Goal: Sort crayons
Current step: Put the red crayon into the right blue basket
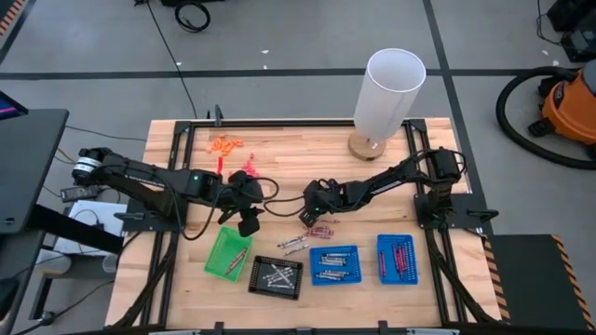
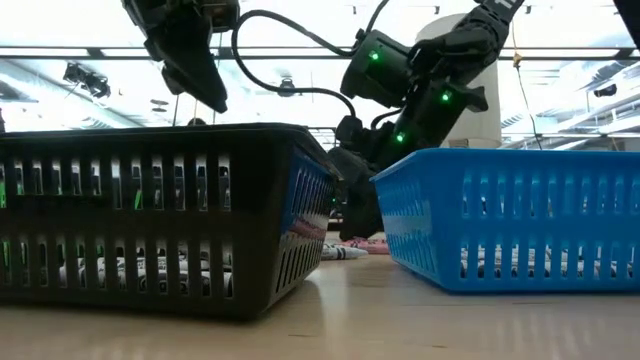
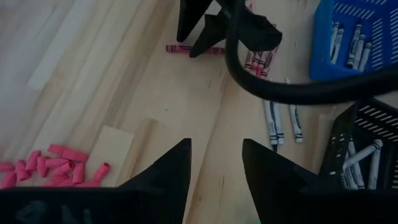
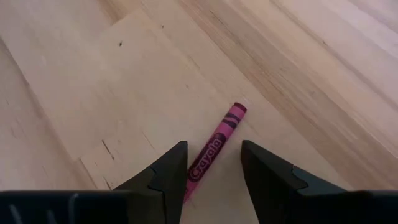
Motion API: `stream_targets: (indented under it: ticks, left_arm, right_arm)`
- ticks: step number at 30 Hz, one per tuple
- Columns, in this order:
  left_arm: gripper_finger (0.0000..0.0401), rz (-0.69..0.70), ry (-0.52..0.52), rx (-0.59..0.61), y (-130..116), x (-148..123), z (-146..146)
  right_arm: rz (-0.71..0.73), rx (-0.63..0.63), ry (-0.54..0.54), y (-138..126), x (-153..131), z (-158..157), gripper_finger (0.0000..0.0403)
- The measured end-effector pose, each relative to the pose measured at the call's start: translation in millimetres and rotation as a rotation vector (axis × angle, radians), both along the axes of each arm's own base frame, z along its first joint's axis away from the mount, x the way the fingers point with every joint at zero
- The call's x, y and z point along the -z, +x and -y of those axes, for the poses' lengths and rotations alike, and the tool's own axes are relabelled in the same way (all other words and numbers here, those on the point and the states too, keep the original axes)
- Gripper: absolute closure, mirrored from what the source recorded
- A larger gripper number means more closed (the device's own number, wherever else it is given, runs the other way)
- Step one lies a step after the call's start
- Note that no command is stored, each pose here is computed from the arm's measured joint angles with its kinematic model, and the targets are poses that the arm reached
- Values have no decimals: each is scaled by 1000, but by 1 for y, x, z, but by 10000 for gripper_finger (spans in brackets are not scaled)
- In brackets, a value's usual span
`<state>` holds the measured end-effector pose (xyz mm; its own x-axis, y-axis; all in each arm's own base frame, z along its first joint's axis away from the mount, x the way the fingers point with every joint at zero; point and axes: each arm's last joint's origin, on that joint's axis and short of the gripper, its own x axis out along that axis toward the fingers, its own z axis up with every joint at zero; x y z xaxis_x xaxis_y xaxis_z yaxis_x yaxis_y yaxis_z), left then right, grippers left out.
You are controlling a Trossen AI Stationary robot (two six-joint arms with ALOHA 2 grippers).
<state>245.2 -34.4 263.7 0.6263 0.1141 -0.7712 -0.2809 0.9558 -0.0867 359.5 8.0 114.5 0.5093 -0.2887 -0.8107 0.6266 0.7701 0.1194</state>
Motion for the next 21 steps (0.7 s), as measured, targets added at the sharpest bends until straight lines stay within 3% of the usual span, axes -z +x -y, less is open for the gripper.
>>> stream_targets:
  ticks: [5,11,17,21]
  left_arm:
    - [248,8,-2,-1,1,0,0]
    - [248,15,-9,-8,1,-1,0]
    - [248,121,-12,14,9,-8,3]
    - [248,202,-11,32,13,-14,4]
  right_arm:
    - [-1,1,-5,-1,0,-1,256]
    - [-10,0,-2,-1,0,0,312]
    - [-2,-37,53,-2,-3,-2,378]
    - [-16,-101,92,-4,-9,-1,387]
